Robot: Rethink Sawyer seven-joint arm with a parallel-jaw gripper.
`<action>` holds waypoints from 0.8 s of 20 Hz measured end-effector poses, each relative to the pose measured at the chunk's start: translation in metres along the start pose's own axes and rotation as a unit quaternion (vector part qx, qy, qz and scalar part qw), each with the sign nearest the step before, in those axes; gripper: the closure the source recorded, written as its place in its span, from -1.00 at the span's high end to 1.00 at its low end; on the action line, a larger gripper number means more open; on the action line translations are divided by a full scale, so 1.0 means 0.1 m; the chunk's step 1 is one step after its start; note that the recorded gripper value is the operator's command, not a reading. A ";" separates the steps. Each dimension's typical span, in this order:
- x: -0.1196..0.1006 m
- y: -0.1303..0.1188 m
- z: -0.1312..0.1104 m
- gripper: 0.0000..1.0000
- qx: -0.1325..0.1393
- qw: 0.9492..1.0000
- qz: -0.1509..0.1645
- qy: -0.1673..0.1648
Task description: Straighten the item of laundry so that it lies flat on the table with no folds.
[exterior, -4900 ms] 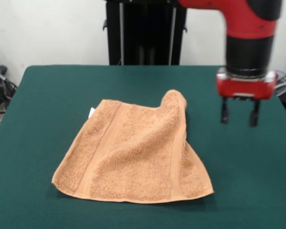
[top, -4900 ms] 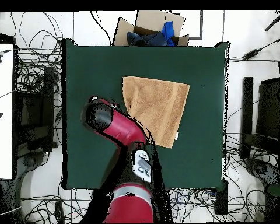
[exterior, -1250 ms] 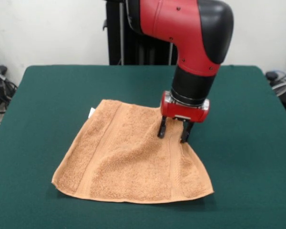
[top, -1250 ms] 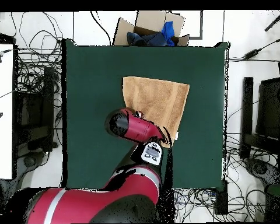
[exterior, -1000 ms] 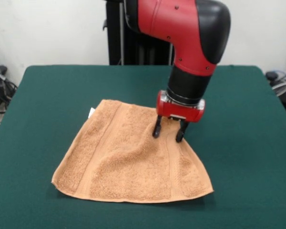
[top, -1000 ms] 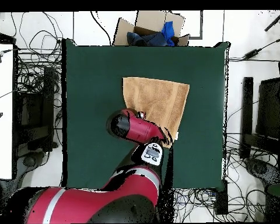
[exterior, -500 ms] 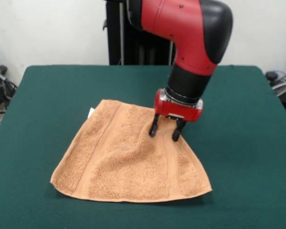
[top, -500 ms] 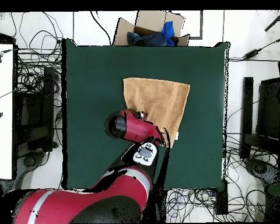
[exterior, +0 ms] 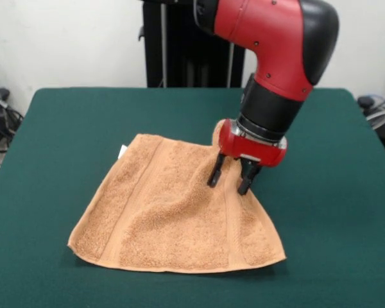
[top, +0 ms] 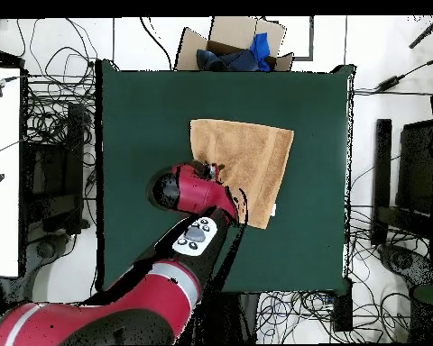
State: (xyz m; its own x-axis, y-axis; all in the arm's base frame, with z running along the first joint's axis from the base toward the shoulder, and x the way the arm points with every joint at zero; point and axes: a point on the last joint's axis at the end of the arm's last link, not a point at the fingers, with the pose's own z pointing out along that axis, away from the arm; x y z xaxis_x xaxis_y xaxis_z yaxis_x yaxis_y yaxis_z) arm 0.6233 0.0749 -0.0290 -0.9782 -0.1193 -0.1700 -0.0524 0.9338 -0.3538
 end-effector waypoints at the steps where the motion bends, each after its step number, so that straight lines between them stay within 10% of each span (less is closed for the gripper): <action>1: -0.02 -0.01 0.00 1.00 0.002 1.000 0.000 -0.002; 3: -0.07 -0.03 -0.02 1.00 0.010 1.000 0.000 -0.007; 4: -0.11 -0.04 -0.03 -1.00 0.012 1.000 0.002 -0.010; 16: -0.19 -0.04 -0.04 -1.00 0.009 1.000 0.016 -0.014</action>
State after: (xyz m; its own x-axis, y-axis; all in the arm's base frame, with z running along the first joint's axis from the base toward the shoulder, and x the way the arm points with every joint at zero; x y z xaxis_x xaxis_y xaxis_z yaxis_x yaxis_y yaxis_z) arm 0.6414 0.0749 -0.0204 -0.9733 -0.0991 -0.2069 -0.0172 0.9309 -0.3649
